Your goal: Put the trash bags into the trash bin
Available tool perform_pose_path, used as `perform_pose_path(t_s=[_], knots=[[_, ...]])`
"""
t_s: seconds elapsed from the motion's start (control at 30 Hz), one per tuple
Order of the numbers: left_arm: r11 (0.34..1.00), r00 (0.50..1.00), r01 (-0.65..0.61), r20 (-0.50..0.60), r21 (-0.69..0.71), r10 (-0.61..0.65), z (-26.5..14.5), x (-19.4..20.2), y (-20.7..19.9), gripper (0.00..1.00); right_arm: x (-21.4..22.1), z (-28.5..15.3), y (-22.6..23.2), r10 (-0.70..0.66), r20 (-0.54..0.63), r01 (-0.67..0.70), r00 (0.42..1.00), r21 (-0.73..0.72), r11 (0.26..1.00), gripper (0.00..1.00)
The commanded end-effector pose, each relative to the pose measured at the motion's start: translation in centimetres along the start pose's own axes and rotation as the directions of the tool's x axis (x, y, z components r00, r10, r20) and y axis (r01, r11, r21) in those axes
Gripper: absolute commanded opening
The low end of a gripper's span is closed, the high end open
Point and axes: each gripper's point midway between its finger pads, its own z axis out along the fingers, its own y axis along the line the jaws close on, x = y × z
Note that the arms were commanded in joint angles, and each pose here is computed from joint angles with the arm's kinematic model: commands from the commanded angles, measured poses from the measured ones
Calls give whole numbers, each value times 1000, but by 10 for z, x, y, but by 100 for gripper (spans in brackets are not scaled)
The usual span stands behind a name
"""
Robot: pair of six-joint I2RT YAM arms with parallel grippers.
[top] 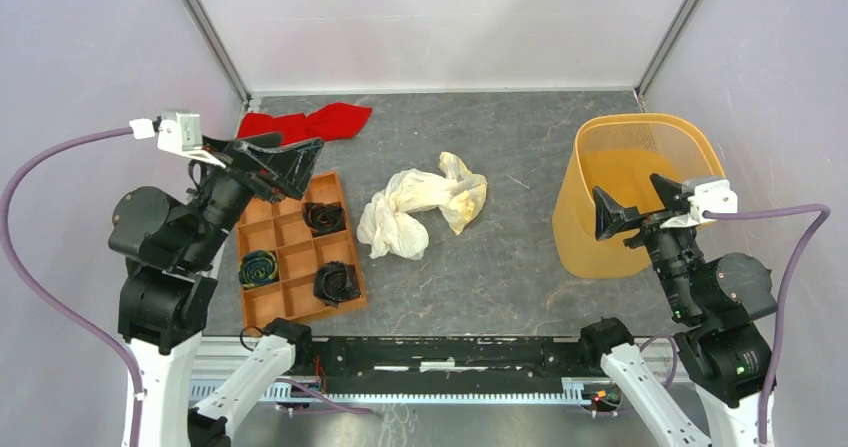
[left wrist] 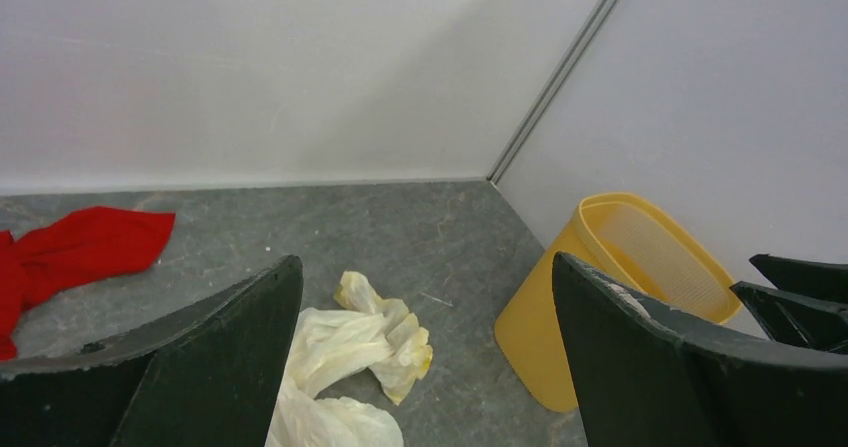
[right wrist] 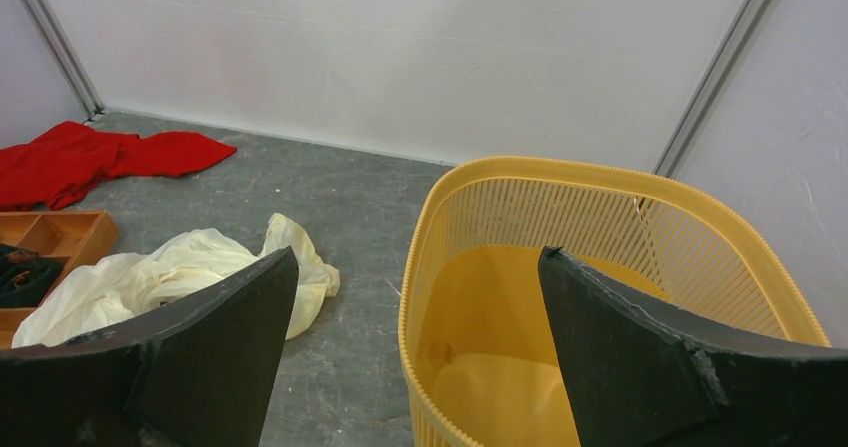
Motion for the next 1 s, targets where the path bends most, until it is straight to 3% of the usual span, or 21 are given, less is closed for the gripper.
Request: perform_pose_path(t_s=[0.0, 0.23, 0.4, 0.53, 0.83, 0.97], knots=[[1000, 996, 12, -91, 6, -11, 8, 21, 2, 100, 5, 9, -1, 53, -24, -52, 998, 23, 998, 97], [999, 978, 43, -204, -2, -42, 17, 57, 11, 100, 14, 20, 7, 117, -19, -117, 993, 4, 993, 97], [998, 954, 57, -294, -14, -58, 18, 90, 21, 100, 13, 34, 33, 134, -35, -138, 990, -135, 981, 97], [998, 932, 69, -356, -15, -70, 13, 117, 27, 100, -1, 52, 39, 129, -48, -135, 990, -164, 977, 97], [993, 882, 103, -456, -55, -117, -4, 173, 44, 100, -8, 103, 101, 236, -140, -273, 962, -405, 873, 97], [991, 862, 112, -488, -74, -134, -6, 189, 50, 100, 16, 113, 158, 167, -236, -261, 957, -462, 848, 97]])
